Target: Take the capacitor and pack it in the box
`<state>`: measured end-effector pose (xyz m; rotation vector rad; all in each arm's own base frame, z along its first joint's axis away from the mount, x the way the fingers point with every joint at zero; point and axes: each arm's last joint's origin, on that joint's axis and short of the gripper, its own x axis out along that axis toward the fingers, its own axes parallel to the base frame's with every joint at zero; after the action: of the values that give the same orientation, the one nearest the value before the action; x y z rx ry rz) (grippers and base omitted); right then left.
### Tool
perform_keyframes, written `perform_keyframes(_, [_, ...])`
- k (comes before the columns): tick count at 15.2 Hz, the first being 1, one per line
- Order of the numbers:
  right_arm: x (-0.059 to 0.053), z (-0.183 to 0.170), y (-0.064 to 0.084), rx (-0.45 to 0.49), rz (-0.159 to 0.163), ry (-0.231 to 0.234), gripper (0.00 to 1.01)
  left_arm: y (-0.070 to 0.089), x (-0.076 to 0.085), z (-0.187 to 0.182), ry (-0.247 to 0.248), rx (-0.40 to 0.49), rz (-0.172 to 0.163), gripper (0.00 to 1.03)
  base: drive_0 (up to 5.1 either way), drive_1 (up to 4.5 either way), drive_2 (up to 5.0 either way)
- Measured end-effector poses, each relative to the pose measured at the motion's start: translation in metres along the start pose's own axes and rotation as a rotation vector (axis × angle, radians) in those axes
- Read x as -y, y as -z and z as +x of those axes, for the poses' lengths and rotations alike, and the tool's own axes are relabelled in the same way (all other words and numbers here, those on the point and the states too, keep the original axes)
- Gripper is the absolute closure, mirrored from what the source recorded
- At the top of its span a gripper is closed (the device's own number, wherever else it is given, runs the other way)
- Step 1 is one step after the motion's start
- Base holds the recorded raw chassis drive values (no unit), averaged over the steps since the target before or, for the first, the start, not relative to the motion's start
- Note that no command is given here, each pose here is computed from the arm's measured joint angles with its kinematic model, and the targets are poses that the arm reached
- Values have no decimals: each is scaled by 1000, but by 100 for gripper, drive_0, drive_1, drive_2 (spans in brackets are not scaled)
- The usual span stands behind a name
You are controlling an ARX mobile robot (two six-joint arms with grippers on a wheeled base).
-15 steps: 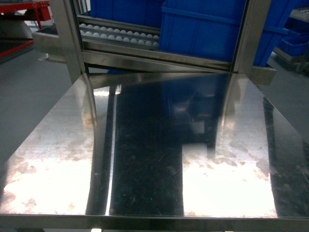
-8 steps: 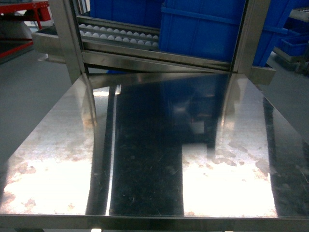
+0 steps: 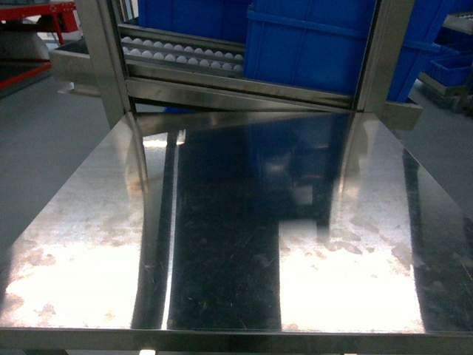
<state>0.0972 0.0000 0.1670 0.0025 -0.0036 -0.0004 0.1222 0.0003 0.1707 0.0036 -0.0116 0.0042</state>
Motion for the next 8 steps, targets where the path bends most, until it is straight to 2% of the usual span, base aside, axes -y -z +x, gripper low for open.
perform_keyframes(8, [0,0,0,0,0,0,3,0,0,-12,0,0,0,59,0,0,0])
